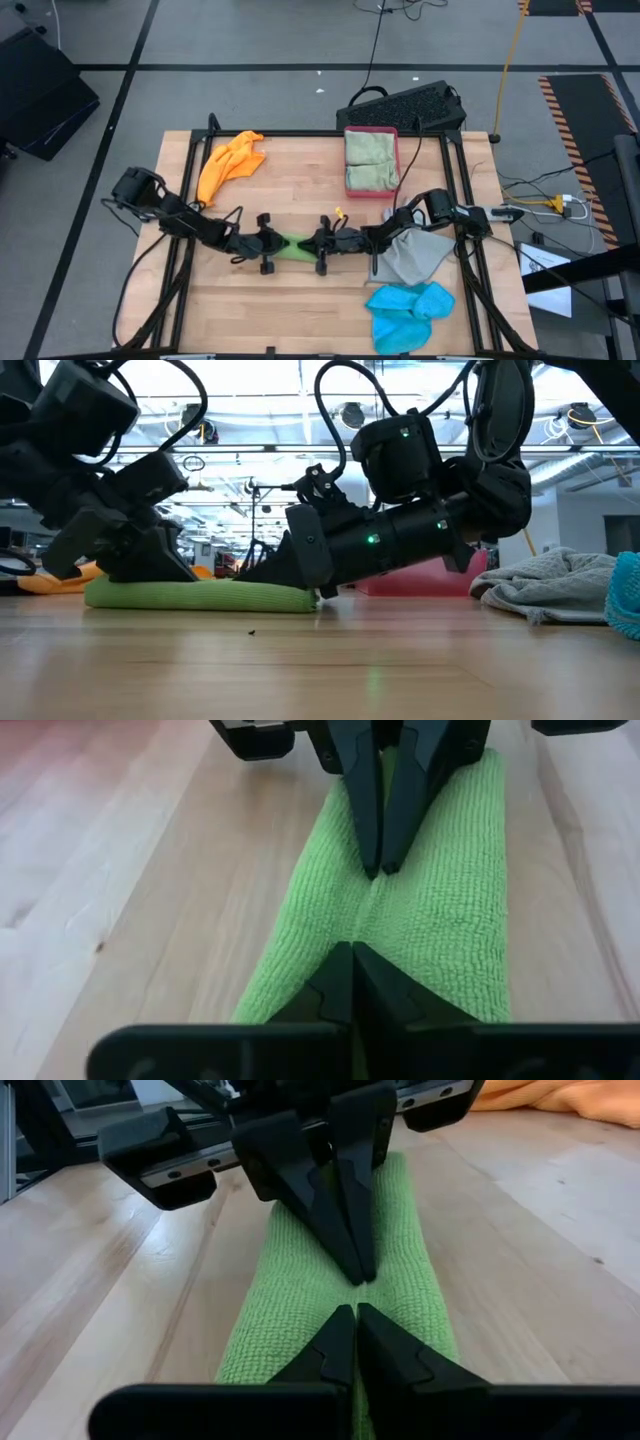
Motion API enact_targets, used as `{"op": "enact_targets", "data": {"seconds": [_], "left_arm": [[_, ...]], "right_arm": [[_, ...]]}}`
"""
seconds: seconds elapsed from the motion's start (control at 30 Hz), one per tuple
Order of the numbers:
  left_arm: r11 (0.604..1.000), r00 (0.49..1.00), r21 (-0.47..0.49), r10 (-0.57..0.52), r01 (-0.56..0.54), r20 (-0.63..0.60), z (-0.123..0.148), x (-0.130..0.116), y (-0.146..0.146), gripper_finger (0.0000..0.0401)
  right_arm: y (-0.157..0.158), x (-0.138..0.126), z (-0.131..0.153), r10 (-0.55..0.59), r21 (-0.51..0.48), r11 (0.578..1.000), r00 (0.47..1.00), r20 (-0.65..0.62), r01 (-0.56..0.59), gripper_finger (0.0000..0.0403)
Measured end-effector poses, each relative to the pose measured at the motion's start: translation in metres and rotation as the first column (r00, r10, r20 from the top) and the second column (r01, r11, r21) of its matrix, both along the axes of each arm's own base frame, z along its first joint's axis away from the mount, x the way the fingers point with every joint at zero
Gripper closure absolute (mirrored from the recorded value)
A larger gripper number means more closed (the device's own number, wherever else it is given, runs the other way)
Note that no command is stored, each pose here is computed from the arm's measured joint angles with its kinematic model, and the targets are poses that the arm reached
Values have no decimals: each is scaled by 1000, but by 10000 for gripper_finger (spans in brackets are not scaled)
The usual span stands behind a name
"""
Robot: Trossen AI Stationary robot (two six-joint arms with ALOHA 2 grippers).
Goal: Fold microfiber towels
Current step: Fold the dark green microfiber cloth
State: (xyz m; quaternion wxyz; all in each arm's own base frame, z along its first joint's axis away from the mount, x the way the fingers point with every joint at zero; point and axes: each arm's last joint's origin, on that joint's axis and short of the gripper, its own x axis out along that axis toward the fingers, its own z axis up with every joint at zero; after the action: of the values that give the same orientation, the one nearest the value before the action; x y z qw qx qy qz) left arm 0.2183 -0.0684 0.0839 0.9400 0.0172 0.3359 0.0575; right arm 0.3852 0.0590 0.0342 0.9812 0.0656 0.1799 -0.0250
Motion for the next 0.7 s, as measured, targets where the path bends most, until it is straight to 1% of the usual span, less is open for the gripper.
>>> {"op": "enact_targets", "data": {"seconds": [0.1, 0.2, 0.37, 0.5, 0.57, 0.7], "left_arm": [[1000, 1000, -2, 2, -2, -3, -1, -1, 0, 379], [1000, 1000, 0, 3, -3, -13, -1, -1, 0, 377], [1000, 1000, -22, -16, 16, -1, 3, -2, 0, 391], [998, 999, -52, -25, 27, 43, 14, -2, -1, 393], [998, 998, -61, -24, 28, 60, 19, -3, 0, 378], [997, 996, -73, -31, 38, 87, 29, -5, 0, 329]], "right_arm": [[0, -1, -1, -1, -2, 1000, 1000, -15, 1, 397], [0, -1, -2, -5, 5, 1000, 1000, -30, 5, 397], [0, -1, -2, 6, 24, 1000, 999, -32, -6, 397], [1, -1, 1, 16, 30, 999, 999, -32, -15, 397], [1, -1, 4, 19, 29, 999, 999, -31, -18, 397], [1, 0, 5, 22, 29, 999, 1000, -18, -22, 397]]}}
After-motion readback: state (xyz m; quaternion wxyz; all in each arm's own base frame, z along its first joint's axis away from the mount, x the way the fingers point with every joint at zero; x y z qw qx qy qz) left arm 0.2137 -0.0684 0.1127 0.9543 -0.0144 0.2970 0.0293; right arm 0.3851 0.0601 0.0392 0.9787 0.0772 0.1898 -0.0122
